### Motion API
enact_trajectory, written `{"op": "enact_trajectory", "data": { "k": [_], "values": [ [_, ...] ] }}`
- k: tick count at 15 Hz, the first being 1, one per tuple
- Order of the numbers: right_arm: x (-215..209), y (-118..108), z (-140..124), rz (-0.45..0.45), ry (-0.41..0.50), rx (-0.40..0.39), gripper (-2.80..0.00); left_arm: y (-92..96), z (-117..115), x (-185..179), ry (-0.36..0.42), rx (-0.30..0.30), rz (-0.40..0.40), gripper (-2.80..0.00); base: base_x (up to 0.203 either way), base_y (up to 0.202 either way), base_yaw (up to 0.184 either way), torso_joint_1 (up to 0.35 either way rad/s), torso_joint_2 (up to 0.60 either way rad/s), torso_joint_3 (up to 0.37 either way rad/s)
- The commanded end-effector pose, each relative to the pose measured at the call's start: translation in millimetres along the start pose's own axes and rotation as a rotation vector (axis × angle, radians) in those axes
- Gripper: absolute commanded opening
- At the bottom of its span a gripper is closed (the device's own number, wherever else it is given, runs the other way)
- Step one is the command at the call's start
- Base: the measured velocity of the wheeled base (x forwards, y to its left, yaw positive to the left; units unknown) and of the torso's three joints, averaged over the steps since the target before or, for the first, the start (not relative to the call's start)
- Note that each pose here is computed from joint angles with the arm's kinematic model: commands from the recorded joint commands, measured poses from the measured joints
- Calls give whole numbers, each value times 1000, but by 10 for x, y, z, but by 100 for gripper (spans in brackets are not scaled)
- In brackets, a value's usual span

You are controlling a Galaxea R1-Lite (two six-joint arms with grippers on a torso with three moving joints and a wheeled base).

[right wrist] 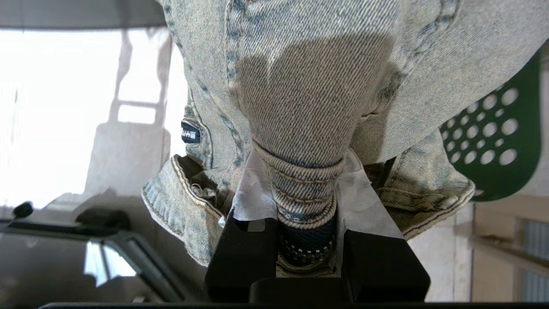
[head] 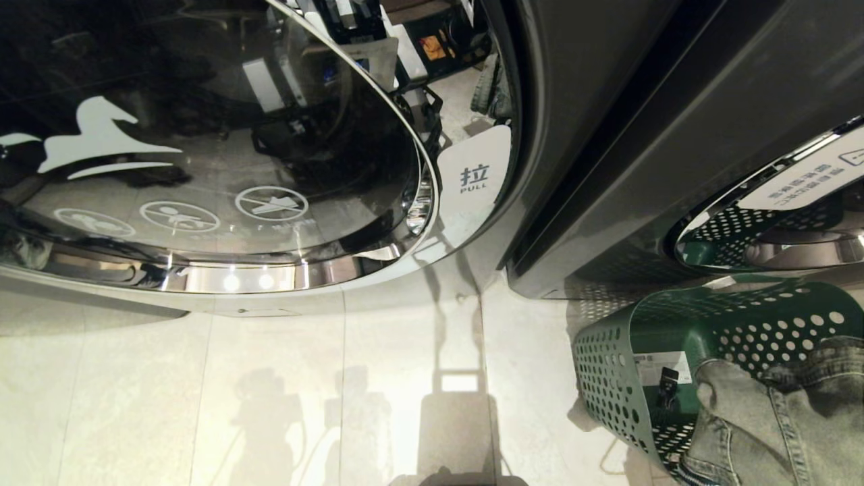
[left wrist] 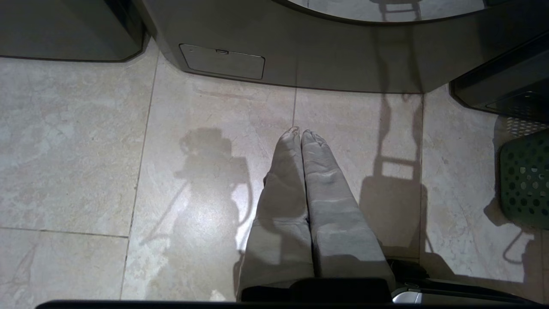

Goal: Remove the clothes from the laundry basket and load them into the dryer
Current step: Take the clothes out of the basket

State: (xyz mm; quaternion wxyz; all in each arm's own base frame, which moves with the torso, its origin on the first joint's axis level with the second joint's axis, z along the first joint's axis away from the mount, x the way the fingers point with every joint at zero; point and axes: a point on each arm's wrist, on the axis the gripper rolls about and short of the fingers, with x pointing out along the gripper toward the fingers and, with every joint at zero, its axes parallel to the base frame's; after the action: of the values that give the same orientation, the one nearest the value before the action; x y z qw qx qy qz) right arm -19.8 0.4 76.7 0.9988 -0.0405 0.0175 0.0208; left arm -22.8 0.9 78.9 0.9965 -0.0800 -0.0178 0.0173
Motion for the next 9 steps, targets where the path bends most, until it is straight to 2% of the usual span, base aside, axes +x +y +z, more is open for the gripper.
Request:
{"op": "enact_trajectory", "data": {
  "k": [1, 7, 9],
  "values": [
    [-25, 3, -25, -5, -35, -1, -280, 13, -84, 20, 30, -1, 8, -280, 0, 0, 0, 0, 0, 0],
    [-25, 1, -25, -15, -34, 7, -280, 16, -85, 21, 30, -5, 17, -280, 0, 0, 0, 0, 0, 0],
    [-25, 1, -27, -14, -32, 1, -280, 15, -86, 21, 31, -2, 15, -280, 0, 0, 0, 2, 2, 129]
  ]
}}
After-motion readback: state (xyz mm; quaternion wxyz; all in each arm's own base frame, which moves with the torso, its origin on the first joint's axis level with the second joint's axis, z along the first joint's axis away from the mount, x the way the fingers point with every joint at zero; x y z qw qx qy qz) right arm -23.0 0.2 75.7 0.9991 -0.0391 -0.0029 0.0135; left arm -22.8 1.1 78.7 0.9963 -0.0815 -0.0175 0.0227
